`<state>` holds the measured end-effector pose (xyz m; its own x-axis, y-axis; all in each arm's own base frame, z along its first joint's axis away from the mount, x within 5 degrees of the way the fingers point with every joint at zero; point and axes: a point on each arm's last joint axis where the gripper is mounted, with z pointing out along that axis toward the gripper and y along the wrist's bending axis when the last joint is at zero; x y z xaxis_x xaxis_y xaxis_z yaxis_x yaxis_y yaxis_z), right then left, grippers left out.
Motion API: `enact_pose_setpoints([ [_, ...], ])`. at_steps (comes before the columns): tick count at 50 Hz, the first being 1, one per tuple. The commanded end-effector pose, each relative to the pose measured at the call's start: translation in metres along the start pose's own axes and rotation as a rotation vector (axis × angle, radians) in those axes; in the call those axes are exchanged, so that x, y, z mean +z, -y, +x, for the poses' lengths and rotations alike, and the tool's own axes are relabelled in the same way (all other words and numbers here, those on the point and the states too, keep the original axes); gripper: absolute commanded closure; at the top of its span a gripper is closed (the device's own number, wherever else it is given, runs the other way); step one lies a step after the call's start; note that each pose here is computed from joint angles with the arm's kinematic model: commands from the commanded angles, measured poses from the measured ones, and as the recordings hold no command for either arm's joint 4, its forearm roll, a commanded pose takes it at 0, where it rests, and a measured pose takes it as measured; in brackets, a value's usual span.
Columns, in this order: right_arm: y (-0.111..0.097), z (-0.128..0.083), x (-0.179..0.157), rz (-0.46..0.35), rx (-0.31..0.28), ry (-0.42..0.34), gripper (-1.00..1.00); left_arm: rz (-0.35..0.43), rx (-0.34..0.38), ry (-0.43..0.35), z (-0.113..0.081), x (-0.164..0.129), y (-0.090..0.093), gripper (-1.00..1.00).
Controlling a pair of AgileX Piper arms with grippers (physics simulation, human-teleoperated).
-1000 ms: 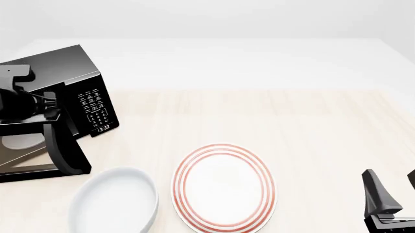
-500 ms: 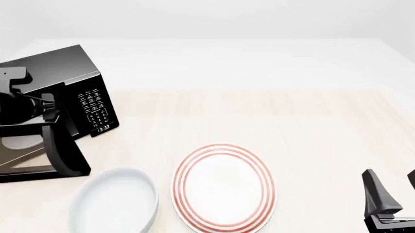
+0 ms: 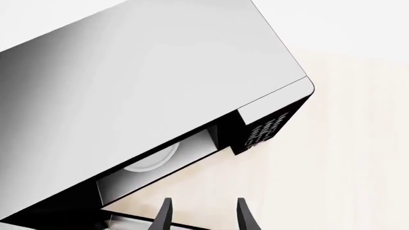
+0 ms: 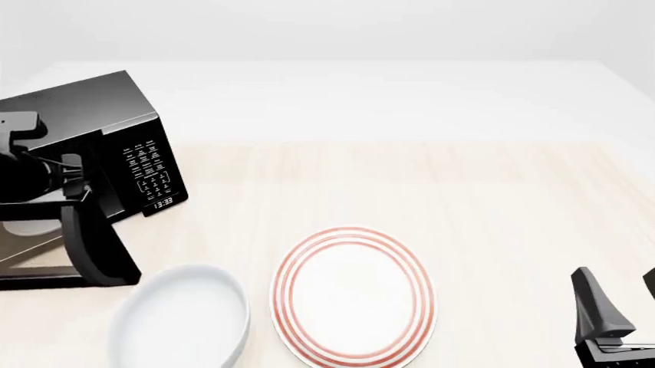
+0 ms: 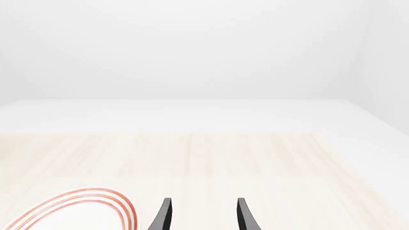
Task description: Open the microwave.
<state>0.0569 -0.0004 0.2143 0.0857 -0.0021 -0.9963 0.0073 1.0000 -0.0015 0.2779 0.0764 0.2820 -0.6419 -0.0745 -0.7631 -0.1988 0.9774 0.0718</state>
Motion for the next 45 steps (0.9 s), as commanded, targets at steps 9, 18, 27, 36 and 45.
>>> enact_pose_setpoints([
  [9, 0.000, 0.000, 0.000, 0.000, 0.000, 0.000, -1.00, -0.008, 0.000, -0.047, 0.020, 0.000, -0.001, -1.00],
  [18, 0.000, 0.000, 0.000, 0.000, 0.000, 0.000, -1.00, -0.009, -0.004, -0.045, 0.023, -0.006, -0.001, -1.00],
  [27, 0.000, 0.000, 0.000, 0.000, 0.000, 0.000, -1.00, -0.011, -0.012, -0.053, 0.033, -0.007, 0.000, -1.00],
  [36, 0.000, 0.000, 0.000, 0.000, 0.000, 0.000, -1.00, -0.016, -0.013, -0.057, 0.039, -0.012, -0.002, -1.00],
  [45, 0.000, 0.000, 0.000, 0.000, 0.000, 0.000, -1.00, -0.022, -0.017, -0.055, 0.042, -0.020, -0.003, -1.00],
])
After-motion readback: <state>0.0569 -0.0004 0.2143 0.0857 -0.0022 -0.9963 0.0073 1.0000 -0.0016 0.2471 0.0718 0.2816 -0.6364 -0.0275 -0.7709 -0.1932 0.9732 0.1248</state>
